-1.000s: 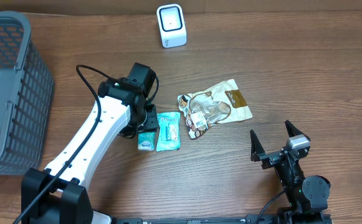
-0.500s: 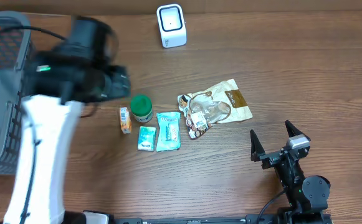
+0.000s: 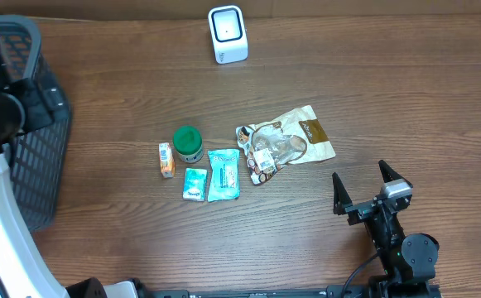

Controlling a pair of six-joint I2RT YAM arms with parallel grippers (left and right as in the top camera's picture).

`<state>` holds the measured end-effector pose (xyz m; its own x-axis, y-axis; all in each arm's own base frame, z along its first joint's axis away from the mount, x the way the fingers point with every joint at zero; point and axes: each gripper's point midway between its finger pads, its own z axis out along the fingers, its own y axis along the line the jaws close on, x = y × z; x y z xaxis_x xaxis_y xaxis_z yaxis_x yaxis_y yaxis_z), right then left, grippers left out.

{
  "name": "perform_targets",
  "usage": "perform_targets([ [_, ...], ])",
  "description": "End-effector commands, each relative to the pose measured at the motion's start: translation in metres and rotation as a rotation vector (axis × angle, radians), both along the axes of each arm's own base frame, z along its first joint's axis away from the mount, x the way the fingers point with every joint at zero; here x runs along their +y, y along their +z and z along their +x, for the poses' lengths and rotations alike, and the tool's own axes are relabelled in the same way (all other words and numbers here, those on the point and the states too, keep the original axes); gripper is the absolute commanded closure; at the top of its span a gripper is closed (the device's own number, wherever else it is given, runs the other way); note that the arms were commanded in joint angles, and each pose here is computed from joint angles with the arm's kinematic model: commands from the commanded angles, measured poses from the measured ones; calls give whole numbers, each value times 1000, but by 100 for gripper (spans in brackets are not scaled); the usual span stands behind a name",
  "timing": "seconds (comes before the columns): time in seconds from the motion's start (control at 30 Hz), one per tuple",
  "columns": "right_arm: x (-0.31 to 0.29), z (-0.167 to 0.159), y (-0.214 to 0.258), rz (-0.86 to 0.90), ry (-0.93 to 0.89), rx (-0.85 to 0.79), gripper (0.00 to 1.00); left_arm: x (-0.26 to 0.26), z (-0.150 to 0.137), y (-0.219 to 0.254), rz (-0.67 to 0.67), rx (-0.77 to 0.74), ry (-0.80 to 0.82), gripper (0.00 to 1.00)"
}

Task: Scan the item barcode
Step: 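Withdraw the left gripper back over the basket, then raise the right gripper and lower it onto the snack bag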

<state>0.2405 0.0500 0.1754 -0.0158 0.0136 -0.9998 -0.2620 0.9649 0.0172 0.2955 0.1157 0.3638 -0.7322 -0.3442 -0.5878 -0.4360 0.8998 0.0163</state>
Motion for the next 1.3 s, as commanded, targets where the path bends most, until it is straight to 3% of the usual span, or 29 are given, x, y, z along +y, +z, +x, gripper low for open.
perform_targets([
  [0.0,0,0,-1,5,0,-6,0,21,-5,2,38,12,33,0],
  [0.73,0,0,-1,6,1,-5,0,29,-8,0,36,17,59,1],
  [0.93,18,-6,8,74,111,-18,0,29,-8,0,36,17,59,1],
  [1.13,22,-19,62,148,148,-73,0,29,-8,0,36,17,59,1],
  [1.27,25,-29,99,148,165,-15,0,29,-8,0,36,17,59,1],
])
